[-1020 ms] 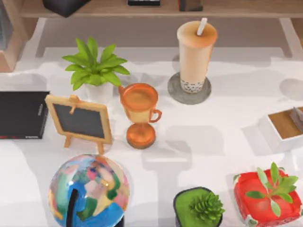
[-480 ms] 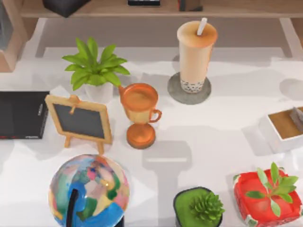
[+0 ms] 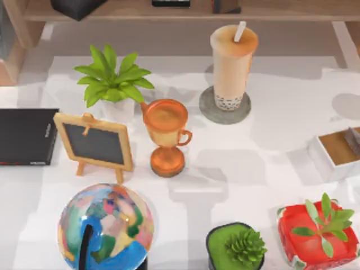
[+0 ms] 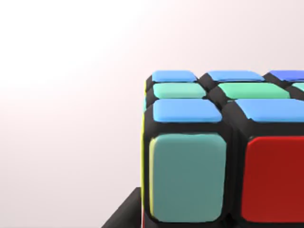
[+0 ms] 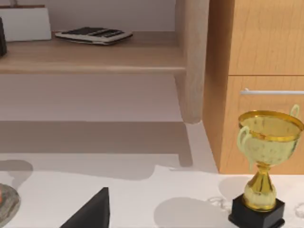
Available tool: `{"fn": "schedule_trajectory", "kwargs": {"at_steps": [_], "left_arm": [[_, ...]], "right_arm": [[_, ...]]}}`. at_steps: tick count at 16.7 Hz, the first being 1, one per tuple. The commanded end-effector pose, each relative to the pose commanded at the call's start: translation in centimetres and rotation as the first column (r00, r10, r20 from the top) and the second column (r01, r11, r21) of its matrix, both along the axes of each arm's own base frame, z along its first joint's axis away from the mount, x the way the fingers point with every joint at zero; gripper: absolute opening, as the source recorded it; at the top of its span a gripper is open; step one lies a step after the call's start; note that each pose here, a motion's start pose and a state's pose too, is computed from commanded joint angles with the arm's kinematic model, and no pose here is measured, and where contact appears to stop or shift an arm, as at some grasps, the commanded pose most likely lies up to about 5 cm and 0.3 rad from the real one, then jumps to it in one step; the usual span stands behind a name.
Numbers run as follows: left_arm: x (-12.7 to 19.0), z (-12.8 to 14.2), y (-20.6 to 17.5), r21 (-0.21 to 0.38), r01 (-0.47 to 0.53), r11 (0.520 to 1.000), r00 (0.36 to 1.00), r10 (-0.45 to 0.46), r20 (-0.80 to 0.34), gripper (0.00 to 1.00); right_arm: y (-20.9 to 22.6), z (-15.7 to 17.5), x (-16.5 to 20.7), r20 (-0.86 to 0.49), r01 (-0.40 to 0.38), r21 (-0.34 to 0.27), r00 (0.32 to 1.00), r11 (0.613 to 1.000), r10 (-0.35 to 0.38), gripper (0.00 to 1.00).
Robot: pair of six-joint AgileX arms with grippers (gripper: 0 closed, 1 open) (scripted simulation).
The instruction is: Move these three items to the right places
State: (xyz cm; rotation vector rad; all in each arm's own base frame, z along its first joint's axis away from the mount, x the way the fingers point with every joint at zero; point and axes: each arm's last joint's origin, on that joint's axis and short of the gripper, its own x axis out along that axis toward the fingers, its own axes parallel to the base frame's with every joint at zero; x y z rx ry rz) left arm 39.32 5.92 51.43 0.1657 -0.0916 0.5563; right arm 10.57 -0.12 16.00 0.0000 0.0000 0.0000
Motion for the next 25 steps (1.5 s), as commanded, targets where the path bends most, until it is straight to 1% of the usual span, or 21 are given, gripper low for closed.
{"fn": "schedule_trajectory", "kwargs": {"at_steps": [2, 5, 7, 10, 13, 19, 21, 23, 25], "left_arm": [[1.0, -2.0, -6.9, -0.018, 0.144, 0.989, 0.989, -0.144, 0.023, 0.00], [0.3, -6.2, -17.6, -0.053, 0.350, 0.935, 0.937, -0.349, 0.036, 0.00], [-1.2, -9.1, -23.3, -0.079, 0.446, 0.892, 0.895, -0.444, 0.040, 0.00], [-3.6, -12.3, -28.6, -0.112, 0.526, 0.843, 0.850, -0.525, 0.045, 0.00], [-4.7, -13.7, -30.5, -0.128, 0.550, 0.825, 0.834, -0.550, 0.044, 0.00], [-4.6, -13.6, -30.5, -0.124, 0.554, 0.824, 0.832, -0.553, 0.043, 0.00], [-4.9, -13.0, -31.6, -0.106, 0.594, 0.797, 0.804, -0.591, 0.063, 0.00], [-5.0, -11.5, -32.8, -0.078, 0.647, 0.759, 0.762, -0.638, 0.109, 0.00], [-4.2, -10.0, -33.7, -0.058, 0.677, 0.734, 0.733, -0.664, 0.150, 0.00]], "right_arm": [[0.0, 0.0, 0.0, 0.000, 0.000, 0.000, 1.000, 1.000, 0.000, 1.00], [0.0, 0.0, 0.0, 0.000, 0.000, 0.000, 1.000, 1.000, 0.000, 1.00], [0.0, 0.0, 0.0, 0.000, 0.000, 0.000, 1.000, 1.000, 0.000, 1.00], [0.0, 0.0, 0.0, 0.000, 0.000, 0.000, 1.000, 1.000, 0.000, 1.00], [0.0, 0.0, 0.0, 0.000, 0.000, 0.000, 1.000, 1.000, 0.000, 1.00], [0.0, 0.0, 0.0, 0.000, 0.000, 0.000, 1.000, 1.000, 0.000, 1.00], [0.0, 0.0, 0.0, 0.000, 0.000, 0.000, 1.000, 1.000, 0.000, 1.00], [0.0, 0.0, 0.0, 0.000, 0.000, 0.000, 1.000, 1.000, 0.000, 1.00], [0.0, 0.0, 0.0, 0.000, 0.000, 0.000, 1.000, 1.000, 0.000, 1.00]]}}
